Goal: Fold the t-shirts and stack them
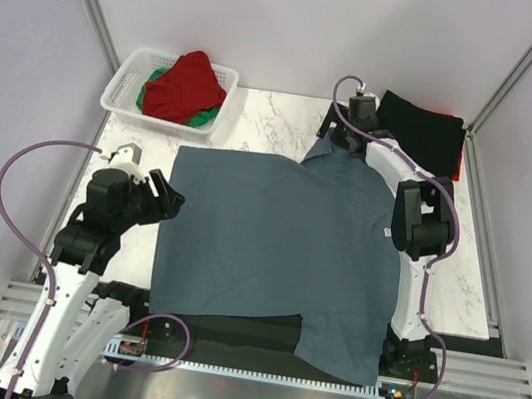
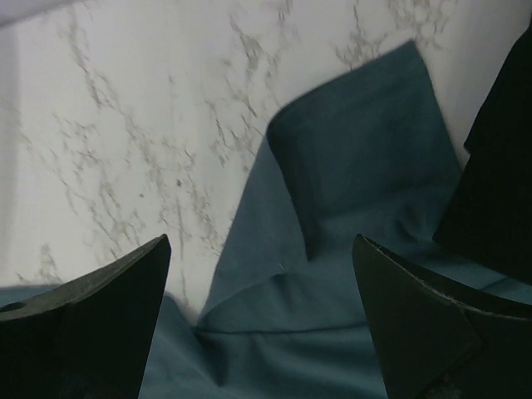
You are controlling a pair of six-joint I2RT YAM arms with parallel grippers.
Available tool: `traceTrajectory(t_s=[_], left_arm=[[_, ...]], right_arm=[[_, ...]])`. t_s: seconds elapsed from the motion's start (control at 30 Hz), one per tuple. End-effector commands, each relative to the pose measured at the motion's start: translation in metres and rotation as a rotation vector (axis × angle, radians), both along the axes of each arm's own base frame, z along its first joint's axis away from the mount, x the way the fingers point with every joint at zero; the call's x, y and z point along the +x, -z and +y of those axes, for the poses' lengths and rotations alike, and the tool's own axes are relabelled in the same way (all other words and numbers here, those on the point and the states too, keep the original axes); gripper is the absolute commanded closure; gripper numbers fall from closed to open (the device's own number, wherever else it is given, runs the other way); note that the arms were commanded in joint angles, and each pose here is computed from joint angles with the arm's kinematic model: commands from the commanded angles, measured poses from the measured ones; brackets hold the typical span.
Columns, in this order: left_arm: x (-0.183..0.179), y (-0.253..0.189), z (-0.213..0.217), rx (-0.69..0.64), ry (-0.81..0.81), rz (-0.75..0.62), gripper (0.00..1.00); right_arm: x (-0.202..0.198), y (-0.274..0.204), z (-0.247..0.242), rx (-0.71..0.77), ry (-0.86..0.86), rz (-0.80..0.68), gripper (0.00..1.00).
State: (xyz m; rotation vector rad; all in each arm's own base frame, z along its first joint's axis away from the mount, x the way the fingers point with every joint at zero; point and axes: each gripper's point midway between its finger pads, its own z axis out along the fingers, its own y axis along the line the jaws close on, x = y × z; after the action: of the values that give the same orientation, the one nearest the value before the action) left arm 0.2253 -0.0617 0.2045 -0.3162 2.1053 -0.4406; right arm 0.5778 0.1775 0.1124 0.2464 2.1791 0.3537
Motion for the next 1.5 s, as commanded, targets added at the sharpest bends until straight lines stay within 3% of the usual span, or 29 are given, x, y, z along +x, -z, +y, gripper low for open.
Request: traceTrajectory(t_s=[0.0,0.33,0.53,0.63,0.73,0.77,0.83,0.9,1.03,1.17,1.27,1.47], left_arm=[[0.003,-0.008,0.003,0.034,0.013,-0.049,0.29],[0.002,-0.01,0.003,0.035,0.014,-0.059,0.3],[0.002,-0.011,0.004,0.036,0.011,-0.06,0.3],[0.002,-0.01,0.004,0.037,0.01,-0.059,0.3],[0.002,-0.01,0.004,0.038,0.008,-0.056,0.31],[0.002,-0.009,0.005,0.039,0.006,-0.054,0.3],[0.003,-0.009,0.005,0.04,0.006,-0.053,0.31],[0.003,-0.009,0.005,0.039,0.004,-0.054,0.31],[0.003,-0.007,0.005,0.041,0.003,-0.047,0.31],[0.005,0.002,0.004,0.038,0.003,-0.009,0.31],[0.007,0.012,-0.004,0.013,0.03,0.054,0.32],[0.021,0.057,-0.013,-0.042,-0.03,0.255,0.35]], right_arm=[[-0.007,0.028,0.01,-0.005,-0.044,0.076,0.02],[-0.003,0.057,0.034,0.029,-0.12,0.132,0.02],[0.001,0.044,0.07,0.058,-0.155,0.11,0.02],[0.0,0.023,0.104,0.15,-0.232,0.086,0.02],[-0.014,-0.043,0.166,0.449,-0.507,-0.033,0.02],[-0.014,-0.081,0.175,0.515,-0.568,-0.155,0.02],[-0.016,-0.106,0.176,0.542,-0.573,-0.195,0.02],[-0.013,-0.118,0.16,0.443,-0.523,-0.227,0.02],[-0.031,-0.102,0.109,0.235,-0.333,-0.14,0.02],[-0.104,-0.078,0.023,-0.006,-0.094,-0.001,0.02],[-0.164,-0.057,-0.022,-0.099,0.003,0.11,0.02],[-0.25,-0.013,-0.075,-0.258,0.118,0.33,0.02]])
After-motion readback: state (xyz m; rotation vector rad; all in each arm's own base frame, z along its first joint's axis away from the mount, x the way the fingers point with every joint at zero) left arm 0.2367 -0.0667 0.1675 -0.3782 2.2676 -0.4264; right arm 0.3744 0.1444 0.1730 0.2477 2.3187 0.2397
